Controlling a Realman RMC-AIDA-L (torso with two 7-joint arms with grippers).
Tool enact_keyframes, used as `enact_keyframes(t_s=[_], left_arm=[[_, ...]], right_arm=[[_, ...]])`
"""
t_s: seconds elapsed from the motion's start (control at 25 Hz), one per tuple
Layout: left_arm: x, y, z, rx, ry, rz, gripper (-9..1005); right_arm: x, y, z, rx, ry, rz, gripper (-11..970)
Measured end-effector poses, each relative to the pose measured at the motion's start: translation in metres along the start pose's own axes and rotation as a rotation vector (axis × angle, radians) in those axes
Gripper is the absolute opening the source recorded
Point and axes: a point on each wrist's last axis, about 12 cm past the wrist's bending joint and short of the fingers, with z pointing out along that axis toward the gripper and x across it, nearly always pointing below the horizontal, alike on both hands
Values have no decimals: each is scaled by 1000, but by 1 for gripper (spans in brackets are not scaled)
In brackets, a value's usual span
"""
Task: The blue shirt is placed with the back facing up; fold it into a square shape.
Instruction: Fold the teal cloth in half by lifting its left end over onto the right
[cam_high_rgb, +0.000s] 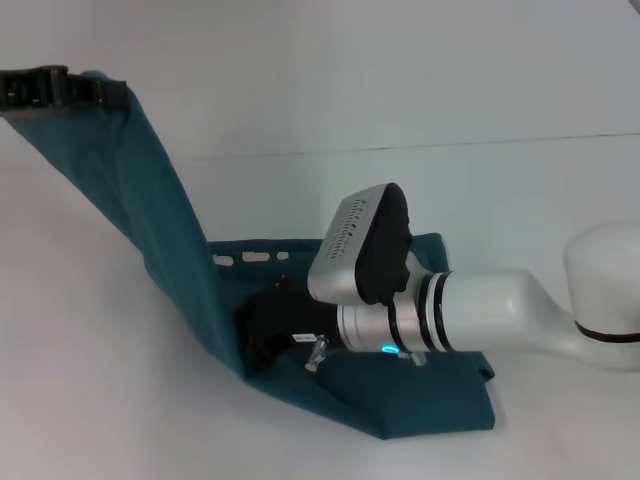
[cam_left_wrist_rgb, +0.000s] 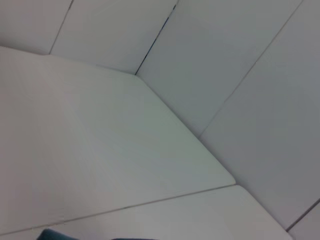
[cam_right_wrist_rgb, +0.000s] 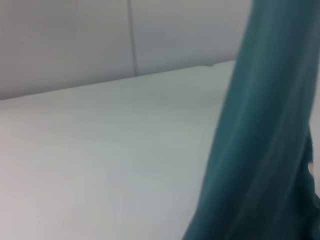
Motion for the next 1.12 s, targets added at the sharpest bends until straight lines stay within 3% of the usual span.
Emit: enact_keyframes(t_s=[0.2,0.4,0.72,1.0,1.12], left_arm=[[8,4,-4,-6,13,-5,63],[13,4,-4,1,43,16,62],[9,-14,18,53,136,90,63],[-1,-37,44,105,207,162,62],[-4,-49,59,136,226,187,63]], right_arm=[[0,1,-2,2,-18,24,0],[13,-22,-33,134,-120,175,0],[55,-66,-126,350,-327,396,0],[91,-79,-208,459,-388,477,0],[103,-79,-233,505,-407,499,0]])
